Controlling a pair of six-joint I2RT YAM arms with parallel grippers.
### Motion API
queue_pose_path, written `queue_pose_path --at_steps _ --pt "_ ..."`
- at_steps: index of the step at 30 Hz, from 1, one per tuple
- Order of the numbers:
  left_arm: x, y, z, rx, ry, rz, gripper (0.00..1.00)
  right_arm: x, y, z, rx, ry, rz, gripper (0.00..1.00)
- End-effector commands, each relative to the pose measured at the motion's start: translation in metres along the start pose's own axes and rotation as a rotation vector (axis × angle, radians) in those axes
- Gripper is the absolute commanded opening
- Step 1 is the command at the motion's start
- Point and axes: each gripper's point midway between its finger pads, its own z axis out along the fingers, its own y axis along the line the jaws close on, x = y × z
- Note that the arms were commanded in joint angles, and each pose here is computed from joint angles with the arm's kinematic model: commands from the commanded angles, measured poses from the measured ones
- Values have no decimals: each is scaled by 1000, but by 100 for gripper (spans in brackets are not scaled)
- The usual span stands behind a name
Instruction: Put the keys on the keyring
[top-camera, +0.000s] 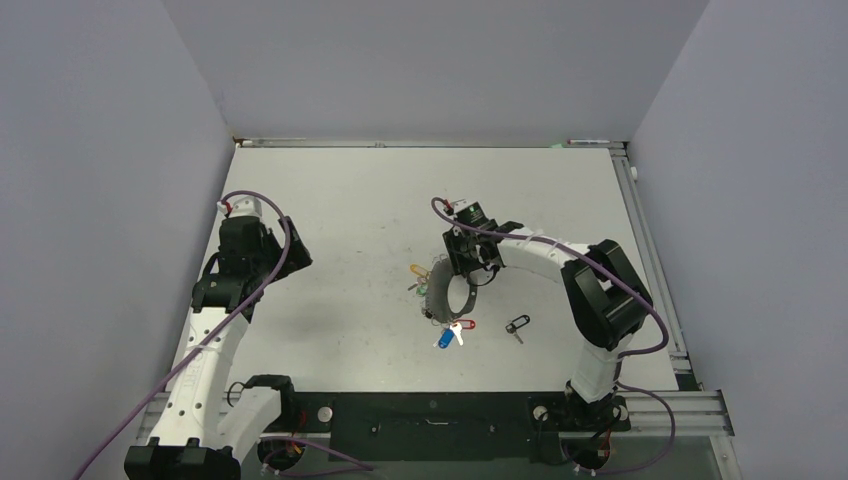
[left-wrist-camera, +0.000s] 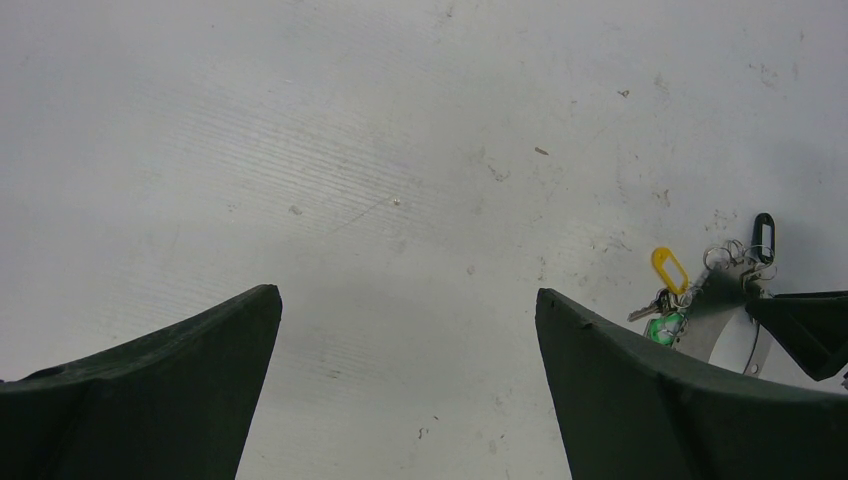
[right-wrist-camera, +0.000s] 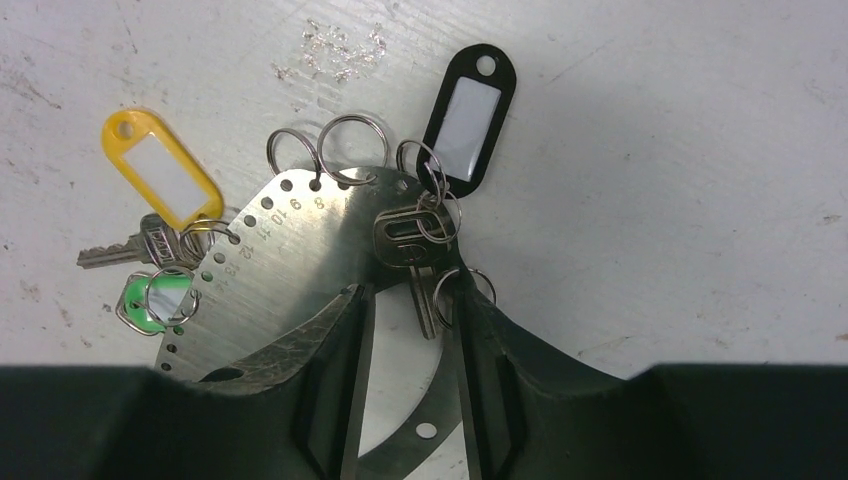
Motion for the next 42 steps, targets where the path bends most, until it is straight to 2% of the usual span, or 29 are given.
queue_pose_path --at_steps 1,9,25,30,34,42 --pt "-17 -8 -6 35 -52 2 97 -24 6 -12 -15 -47 -34 36" --pt "-16 -9 -5 41 -48 2 97 -20 2 -11 -11 -27 -48 31" --pt "-16 -10 -5 44 -48 2 97 -10 -10 2 21 31 -62 30" --pt "-15 -9 -5 43 -46 2 97 -7 -9 0 19 38 -62 21" --pt "-16 -10 -5 44 -46 2 97 -4 -11 -2 30 42 -52 20" --pt "-15 -10 -4 43 -45 2 97 3 -6 -7 19 55 -48 5"
